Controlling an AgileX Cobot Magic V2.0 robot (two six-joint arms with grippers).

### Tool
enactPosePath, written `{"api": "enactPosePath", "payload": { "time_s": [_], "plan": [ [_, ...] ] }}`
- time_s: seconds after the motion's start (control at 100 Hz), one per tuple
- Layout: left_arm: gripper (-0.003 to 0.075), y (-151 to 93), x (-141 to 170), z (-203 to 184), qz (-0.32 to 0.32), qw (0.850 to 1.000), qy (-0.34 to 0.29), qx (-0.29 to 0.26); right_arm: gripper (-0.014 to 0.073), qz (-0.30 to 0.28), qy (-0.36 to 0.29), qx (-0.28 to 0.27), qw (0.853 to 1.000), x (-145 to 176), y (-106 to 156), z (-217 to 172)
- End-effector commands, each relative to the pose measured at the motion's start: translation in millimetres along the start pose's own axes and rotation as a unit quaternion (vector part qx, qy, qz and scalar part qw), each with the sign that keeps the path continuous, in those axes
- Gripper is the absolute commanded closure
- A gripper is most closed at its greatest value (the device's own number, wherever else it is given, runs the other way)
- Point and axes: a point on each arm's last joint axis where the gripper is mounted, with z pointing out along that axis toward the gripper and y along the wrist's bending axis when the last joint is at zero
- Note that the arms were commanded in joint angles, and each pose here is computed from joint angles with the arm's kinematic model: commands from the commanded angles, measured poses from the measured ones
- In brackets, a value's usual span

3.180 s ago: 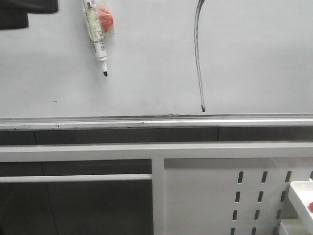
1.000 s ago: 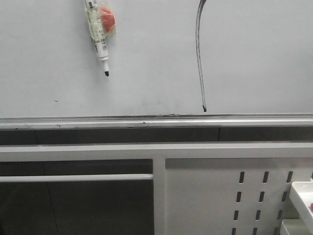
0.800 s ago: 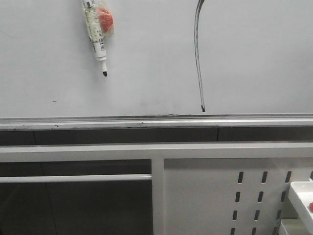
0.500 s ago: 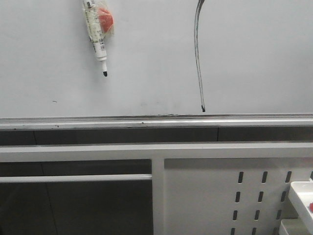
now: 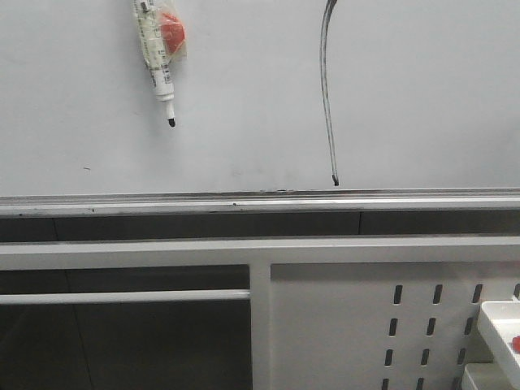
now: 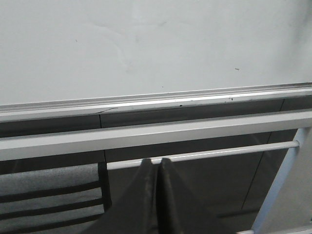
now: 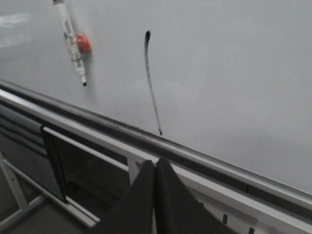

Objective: Write number 1 on whiteboard

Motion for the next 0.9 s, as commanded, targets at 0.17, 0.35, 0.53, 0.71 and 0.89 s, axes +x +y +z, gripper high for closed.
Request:
{"api": "enactPosePath", "payload": {
  "time_s": [0.17, 0.35, 0.53, 0.71, 0.89],
  "plan": [
    [0.074, 0.7, 6.0, 2.1, -0.013, 1.0, -0.017, -0.002, 0.0645, 0.019, -0.04, -0.029, 0.999, 21.2, 18.6, 11.2],
    [0.074, 0.7, 6.0, 2.1, -0.013, 1.0, -0.017, -0.002, 0.0645, -0.015, -0.071, 0.071, 0.995, 39.6, 9.1, 17.0],
    [0.074, 0.7, 6.0, 2.1, -0.013, 1.0, -0.017, -0.002, 0.0645, 0.002, 0.014, 0.1, 0.995, 59.0, 5.0, 15.5],
    [0.074, 0.7, 6.0, 2.1, -0.013, 1.0, -0.017, -0.002, 0.0645, 0.015, 0.057, 0.104, 0.993, 66.9, 4.4, 14.7],
    [0.074, 0.7, 6.0, 2.1, -0.013, 1.0, -0.017, -0.002, 0.0645, 0.014, 0.052, 0.104, 0.993, 66.0, 4.5, 14.9]
  ]
}}
